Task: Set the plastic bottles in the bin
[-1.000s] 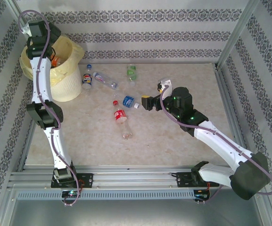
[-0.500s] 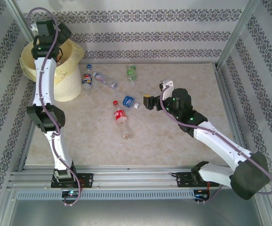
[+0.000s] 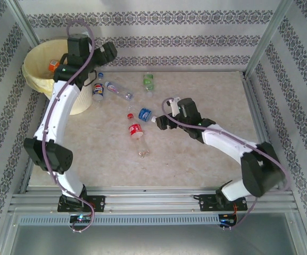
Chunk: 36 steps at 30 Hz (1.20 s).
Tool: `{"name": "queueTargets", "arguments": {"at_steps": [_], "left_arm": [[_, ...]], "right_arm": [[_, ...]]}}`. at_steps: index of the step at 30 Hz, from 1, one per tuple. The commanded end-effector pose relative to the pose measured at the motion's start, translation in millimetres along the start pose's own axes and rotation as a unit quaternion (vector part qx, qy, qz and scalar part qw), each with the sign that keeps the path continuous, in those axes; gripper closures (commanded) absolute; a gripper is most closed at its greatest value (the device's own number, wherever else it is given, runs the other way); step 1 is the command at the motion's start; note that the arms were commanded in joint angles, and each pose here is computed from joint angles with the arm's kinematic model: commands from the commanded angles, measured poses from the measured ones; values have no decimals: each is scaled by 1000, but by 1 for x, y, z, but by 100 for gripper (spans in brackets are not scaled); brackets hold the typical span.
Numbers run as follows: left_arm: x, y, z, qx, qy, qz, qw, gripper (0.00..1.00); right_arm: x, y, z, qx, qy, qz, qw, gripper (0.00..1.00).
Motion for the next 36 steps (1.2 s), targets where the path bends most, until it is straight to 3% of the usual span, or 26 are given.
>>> {"name": "queueTargets", "arguments": {"at_steps": [1,12,22,29,36], "left_arm": [[-10,14,-13,10,-6,-46,999,0],[30,24,-76,72,44,2,996,0],[51,24,-97,99,31,50,993,0],[53,13,-111,135,29,39,990,0],[46,-7,-129,173,49,-10,984,0]], "right_arm": [[6,-18,1,48,30,24,998,7],[22,-89,8,132,73,58,987,8],[26,-146,8,194,63,16,979,4],[19,-160,-3,210,24,-14,977,28],[15,-135,8,157,15,-27,987,43]]}}
Point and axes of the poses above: each hand's point on the last joint's axis, 136 mm out from that joint toward the fingers, its own y axis back along the fingers, its own x axis along the line the jaws close on, z = x × y, the point moved 6 cm from there along y, back along the fingers, and after that the axes turned 3 degrees about y, right-handed, at the moved point
